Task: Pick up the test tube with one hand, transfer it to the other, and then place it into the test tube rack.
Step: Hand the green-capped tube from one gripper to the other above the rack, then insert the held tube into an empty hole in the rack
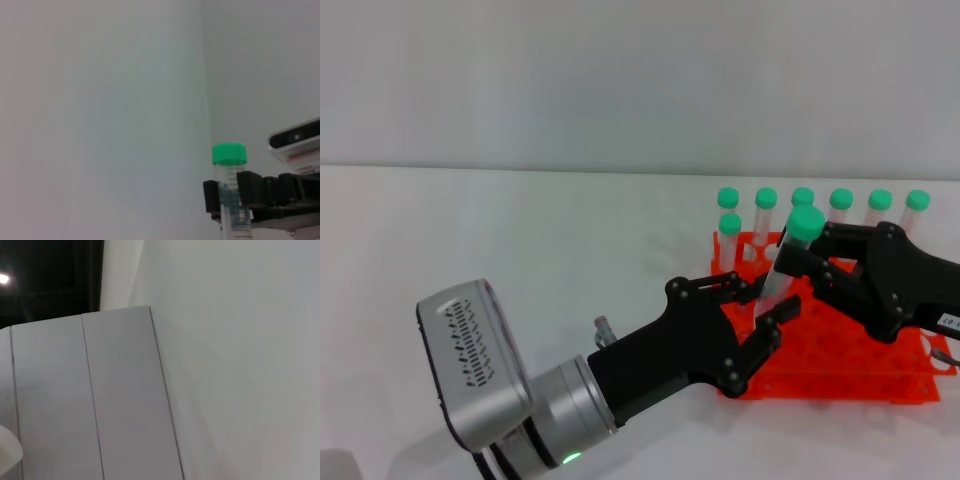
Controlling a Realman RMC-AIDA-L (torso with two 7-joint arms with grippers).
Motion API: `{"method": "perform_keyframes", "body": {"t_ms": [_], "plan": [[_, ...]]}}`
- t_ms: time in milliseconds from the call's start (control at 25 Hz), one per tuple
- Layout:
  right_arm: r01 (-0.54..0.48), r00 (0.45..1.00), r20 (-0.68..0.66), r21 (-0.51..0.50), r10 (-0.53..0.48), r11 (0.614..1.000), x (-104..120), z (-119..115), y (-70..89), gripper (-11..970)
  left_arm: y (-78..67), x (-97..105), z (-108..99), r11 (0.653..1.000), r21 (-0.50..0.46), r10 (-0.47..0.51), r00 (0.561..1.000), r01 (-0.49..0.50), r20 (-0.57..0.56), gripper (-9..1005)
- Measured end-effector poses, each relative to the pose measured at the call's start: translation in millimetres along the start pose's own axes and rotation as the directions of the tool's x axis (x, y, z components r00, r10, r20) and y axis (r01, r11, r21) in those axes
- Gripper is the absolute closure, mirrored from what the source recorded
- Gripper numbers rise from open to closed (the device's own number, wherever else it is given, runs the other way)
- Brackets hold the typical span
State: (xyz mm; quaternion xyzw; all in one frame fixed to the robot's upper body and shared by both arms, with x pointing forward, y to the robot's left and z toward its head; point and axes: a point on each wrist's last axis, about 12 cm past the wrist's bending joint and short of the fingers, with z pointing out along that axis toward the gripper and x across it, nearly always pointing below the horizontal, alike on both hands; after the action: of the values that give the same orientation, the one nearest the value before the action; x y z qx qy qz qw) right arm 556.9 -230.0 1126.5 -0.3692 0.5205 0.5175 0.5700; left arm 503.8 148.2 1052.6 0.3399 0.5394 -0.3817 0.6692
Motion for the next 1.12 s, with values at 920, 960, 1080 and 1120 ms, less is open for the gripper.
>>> {"method": "perform_keyframes", "body": {"t_ms": [920, 960, 1080, 1120], "plan": [[0.034, 0.999, 0.033, 0.058, -0.036, 0.998, -0.2, -6.5, -1.8, 759, -5.0, 15.1, -30.6, 0.985, -0.168, -0.051, 0.998, 0.043, -0.043, 130], [0.039, 0.999, 0.033, 0.065, -0.041, 0.997, -0.1, -6.5, -2.5, 758, -5.5, 16.8, -35.2, 0.981, -0.189, -0.057, 0.997, 0.047, -0.047, 102], [0.058, 0.998, 0.011, 0.111, -0.059, 0.992, 3.4, -4.9, -7.6, 757, -7.7, 23.4, -57.7, 0.951, -0.302, -0.081, 0.995, 0.060, -0.057, 102], [0.067, 0.998, 0.002, 0.134, -0.068, 0.989, 5.2, -3.8, -10.0, 757, -9.0, 26.0, -68.6, 0.933, -0.356, -0.086, 0.994, 0.059, -0.062, 102]]}}
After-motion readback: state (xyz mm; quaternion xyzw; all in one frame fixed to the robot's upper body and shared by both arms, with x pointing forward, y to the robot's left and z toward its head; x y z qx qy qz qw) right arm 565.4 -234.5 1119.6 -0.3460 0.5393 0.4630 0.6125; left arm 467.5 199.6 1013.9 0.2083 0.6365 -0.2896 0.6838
